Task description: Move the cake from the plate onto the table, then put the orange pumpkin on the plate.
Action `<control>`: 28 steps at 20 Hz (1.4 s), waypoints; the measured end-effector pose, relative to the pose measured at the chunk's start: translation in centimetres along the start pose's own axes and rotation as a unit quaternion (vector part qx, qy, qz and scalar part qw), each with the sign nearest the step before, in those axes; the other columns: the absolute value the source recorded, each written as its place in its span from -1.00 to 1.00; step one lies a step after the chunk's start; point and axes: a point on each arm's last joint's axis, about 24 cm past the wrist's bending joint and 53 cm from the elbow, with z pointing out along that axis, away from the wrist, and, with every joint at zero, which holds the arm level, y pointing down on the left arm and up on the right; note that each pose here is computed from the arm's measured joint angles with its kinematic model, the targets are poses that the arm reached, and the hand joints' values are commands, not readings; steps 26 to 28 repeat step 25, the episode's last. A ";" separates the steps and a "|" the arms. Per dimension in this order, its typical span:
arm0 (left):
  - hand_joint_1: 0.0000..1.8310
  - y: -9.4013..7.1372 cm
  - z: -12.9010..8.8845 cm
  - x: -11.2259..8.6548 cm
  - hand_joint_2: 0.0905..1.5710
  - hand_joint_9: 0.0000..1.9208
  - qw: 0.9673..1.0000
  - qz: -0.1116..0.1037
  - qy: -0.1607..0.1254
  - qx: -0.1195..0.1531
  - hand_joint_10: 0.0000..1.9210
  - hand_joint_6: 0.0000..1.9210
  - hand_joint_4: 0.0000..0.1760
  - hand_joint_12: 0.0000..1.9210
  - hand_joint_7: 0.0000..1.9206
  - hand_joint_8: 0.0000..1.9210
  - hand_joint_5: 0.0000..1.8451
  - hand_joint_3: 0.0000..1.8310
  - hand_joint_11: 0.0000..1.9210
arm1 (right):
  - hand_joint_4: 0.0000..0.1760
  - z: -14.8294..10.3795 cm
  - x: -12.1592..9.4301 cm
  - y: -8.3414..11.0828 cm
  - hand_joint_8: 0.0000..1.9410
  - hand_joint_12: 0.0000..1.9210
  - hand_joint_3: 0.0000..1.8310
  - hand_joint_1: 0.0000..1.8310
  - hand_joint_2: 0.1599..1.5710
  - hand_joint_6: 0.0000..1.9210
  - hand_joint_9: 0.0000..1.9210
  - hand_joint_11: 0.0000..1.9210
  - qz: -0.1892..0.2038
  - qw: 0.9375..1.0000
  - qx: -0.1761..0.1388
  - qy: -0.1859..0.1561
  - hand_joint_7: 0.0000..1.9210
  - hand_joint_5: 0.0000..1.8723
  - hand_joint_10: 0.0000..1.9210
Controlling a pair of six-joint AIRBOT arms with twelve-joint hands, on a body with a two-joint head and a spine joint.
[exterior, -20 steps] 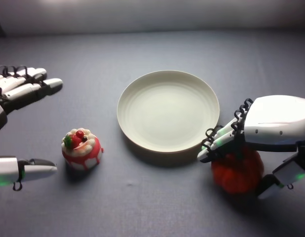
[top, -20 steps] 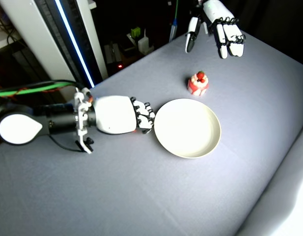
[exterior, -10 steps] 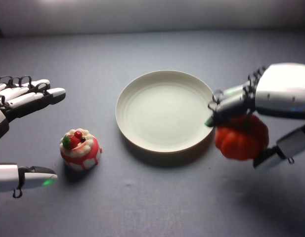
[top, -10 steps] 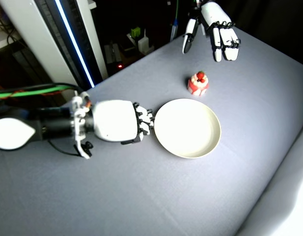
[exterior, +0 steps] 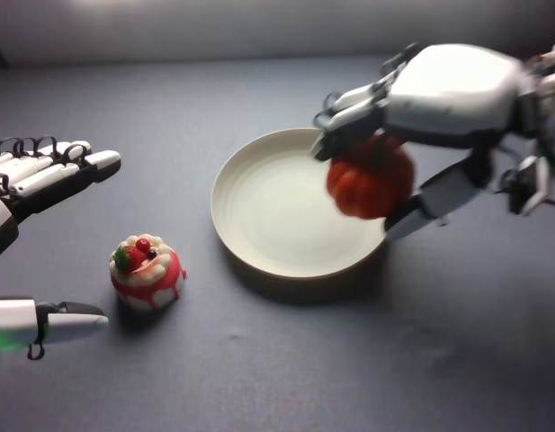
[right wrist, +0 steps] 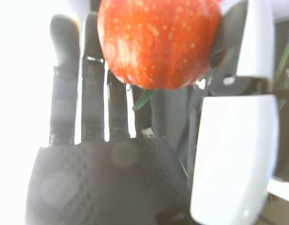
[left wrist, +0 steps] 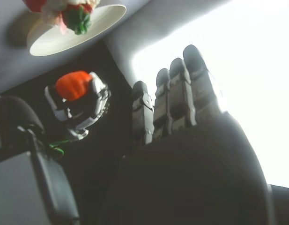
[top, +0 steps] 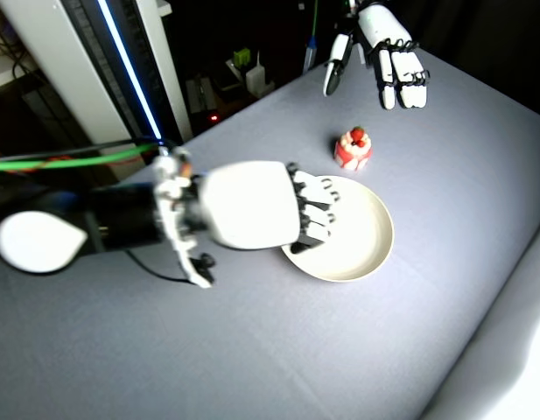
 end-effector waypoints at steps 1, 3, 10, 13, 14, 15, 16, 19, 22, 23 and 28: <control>-0.06 -0.1 0.0 -0.1 0.11 -0.92 1.000 0.001 -0.003 0.003 -1.00 -1.00 0.41 -0.35 -0.94 -1.00 -0.87 -0.99 -1.00 | -1.00 1.0 0.9 -0.5 0.36 0.69 -1.00 0.29 0.36 0.01 -0.16 -0.12 0.000 1.000 0.011 0.008 -0.23 0.04 0.56; -0.03 -0.2 0.1 -0.3 0.13 -0.92 1.000 0.002 -0.006 0.006 -1.00 -1.00 0.07 -0.32 -0.94 -1.00 -0.86 -0.99 -1.00 | -1.00 2.4 2.2 -1.3 0.00 0.62 -1.00 0.04 0.27 -0.42 -0.36 -0.25 -0.001 0.999 0.027 0.020 -0.60 -0.46 0.37; 0.06 0.0 0.1 0.0 0.09 -0.90 1.000 -0.006 -0.006 0.004 -1.00 -1.00 -0.43 -0.25 -0.90 -1.00 -0.84 -1.00 -1.00 | 1.00 4.2 1.7 -0.8 -1.00 -0.99 -1.00 -0.34 0.05 -1.00 -1.00 -1.00 -0.012 0.999 0.030 0.017 -1.00 -1.00 -1.00; 0.07 0.0 0.1 0.0 0.07 -0.92 1.000 -0.009 -0.007 0.003 -1.00 -1.00 -0.60 -0.29 -0.90 -1.00 -0.87 -1.00 -1.00 | 1.00 3.7 1.9 0.2 -1.00 -1.00 -1.00 -0.34 0.01 -1.00 -1.00 -1.00 -0.012 0.999 0.020 0.022 -1.00 -1.00 -1.00; 0.05 0.0 0.0 0.0 0.04 -0.90 1.000 -0.008 -0.007 0.004 -0.99 -1.00 -0.31 -0.16 -0.89 -1.00 -0.88 -1.00 -1.00 | 1.00 2.8 1.5 0.8 -1.00 -1.00 -1.00 -0.41 0.00 -1.00 -1.00 -1.00 -0.016 1.000 0.011 0.022 -1.00 -1.00 -1.00; 0.05 0.0 -0.1 0.0 0.04 -0.90 1.000 -0.012 -0.010 0.002 -0.99 -1.00 -0.31 -0.16 -0.89 -1.00 -0.88 -1.00 -1.00 | 1.00 1.9 0.5 0.9 -1.00 -1.00 -1.00 -0.41 0.00 -1.00 -1.00 -1.00 -0.015 1.000 0.007 0.013 -1.00 -1.00 -1.00; 0.08 0.1 -0.3 0.0 0.05 -0.94 1.000 -0.014 -0.012 -0.001 -0.99 -0.99 -0.16 -0.37 -0.91 -0.99 -0.92 -1.00 -1.00 | 0.98 0.1 -1.9 0.8 -1.00 -1.00 -1.00 -0.42 0.04 -1.00 -1.00 -1.00 -0.006 1.000 0.005 -0.012 -1.00 -1.00 -1.00; 0.04 0.1 -0.5 -0.3 0.07 -0.95 1.000 -0.017 -0.019 0.000 -1.00 -1.00 -0.01 -0.53 -0.93 -1.00 -0.95 -1.00 -1.00 | 0.98 -3.9 -6.0 1.0 -1.00 -0.99 -1.00 -0.46 0.03 -1.00 -1.00 -0.98 0.008 0.998 0.003 -0.060 -1.00 -1.00 -1.00; -0.03 -0.7 -0.9 -1.1 0.06 -0.98 0.999 -0.013 -0.028 0.016 -0.99 -1.00 -0.30 -0.60 -0.97 -1.00 -0.98 -1.00 -1.00 | 0.97 -6.2 -6.3 3.0 -1.00 -0.99 -1.00 -0.37 0.05 -1.00 -1.00 -0.97 0.009 0.996 -0.028 -0.080 -1.00 -1.00 -1.00; -0.03 -0.8 -1.2 -1.6 0.05 -0.98 0.999 -0.013 -0.036 0.016 -0.99 -0.99 -0.20 -0.59 -0.97 -0.99 -0.96 -1.00 -1.00 | 0.99 -7.0 -6.2 3.2 -1.00 -0.98 -0.99 -0.31 0.06 -1.00 -1.00 -0.96 0.015 0.995 -0.034 -0.087 -1.00 -1.00 -1.00; -0.07 -0.9 -1.3 -2.7 0.13 -1.00 0.998 -0.011 -0.054 0.019 -1.00 -1.00 -0.42 -0.70 -1.00 -1.00 -1.00 -0.98 -1.00 | 0.37 -8.7 -6.0 2.8 -1.00 -1.00 -1.00 -0.19 0.06 -1.00 -1.00 -1.00 0.040 0.993 -0.036 -0.101 -1.00 -1.00 -1.00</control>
